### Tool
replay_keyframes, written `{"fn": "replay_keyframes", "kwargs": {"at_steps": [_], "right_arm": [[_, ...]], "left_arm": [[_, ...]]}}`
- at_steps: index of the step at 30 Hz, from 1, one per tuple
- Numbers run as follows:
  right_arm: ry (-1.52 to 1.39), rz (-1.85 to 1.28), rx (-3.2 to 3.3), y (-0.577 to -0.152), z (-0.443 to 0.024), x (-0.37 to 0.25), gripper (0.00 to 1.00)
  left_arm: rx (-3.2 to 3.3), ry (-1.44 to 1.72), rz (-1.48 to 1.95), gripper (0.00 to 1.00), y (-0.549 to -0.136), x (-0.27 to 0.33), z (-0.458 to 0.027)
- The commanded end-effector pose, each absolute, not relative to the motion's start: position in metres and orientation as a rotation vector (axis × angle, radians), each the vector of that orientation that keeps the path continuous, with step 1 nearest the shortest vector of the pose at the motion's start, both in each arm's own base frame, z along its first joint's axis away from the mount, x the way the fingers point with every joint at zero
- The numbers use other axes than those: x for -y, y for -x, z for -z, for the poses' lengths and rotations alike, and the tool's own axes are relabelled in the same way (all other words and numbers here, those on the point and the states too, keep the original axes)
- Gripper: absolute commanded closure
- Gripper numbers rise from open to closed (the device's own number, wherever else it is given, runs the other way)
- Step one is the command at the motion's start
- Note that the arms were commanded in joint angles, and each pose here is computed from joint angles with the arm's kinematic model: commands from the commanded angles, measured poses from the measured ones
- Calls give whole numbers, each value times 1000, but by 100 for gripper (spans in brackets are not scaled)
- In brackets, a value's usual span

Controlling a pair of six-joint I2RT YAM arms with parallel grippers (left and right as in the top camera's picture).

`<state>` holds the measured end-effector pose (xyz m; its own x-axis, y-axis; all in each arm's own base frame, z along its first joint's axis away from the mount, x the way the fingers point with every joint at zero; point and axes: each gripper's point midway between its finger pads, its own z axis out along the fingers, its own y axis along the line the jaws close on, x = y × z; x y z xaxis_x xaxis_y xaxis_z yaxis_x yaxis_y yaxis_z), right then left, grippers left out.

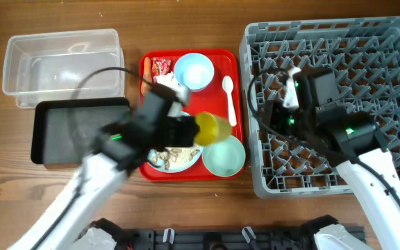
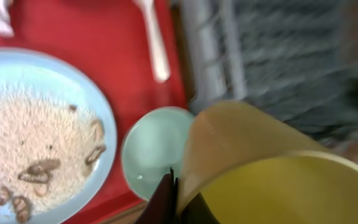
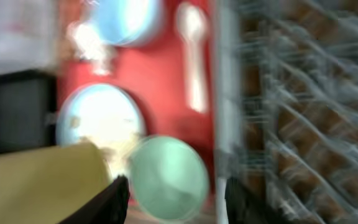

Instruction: Sort waste into correct bins and load items into the dishwasher rack

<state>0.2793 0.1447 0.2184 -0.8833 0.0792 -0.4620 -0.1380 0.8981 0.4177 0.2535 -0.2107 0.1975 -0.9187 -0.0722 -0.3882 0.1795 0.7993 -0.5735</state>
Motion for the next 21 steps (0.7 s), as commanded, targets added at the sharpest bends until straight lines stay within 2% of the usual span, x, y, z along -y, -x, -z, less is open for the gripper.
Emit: {"fn": "replay_keyframes", "kwargs": {"at_steps": [1, 4, 8, 12, 14, 18, 21], "right_arm": [[613, -1154, -2269, -252, -276, -216, 47], [790, -1331, -2055, -241, -308, -235, 43], [992, -1499, -1830, -216, -335, -244, 34], [1063, -1570, -1741, -203, -345, -245, 35], [1079, -1572, -1720, -201, -346, -245, 42], [1072, -1552, -1700, -205, -350, -241, 42], [1110, -1589, -1620, -196, -363, -237, 38]], "left_arm": [[-2352, -218, 1364, 96, -231, 209, -280], [-2234, -306, 1547, 96, -217, 202, -309], [-2208, -331, 1618, 96, -211, 201, -316], [-2175, -372, 1649, 96, -208, 203, -322], [-2120, -440, 1696, 96, -203, 206, -333], [-1971, -574, 1762, 96, -198, 204, -359], [-1957, -519, 1725, 96, -210, 192, -361]]}}
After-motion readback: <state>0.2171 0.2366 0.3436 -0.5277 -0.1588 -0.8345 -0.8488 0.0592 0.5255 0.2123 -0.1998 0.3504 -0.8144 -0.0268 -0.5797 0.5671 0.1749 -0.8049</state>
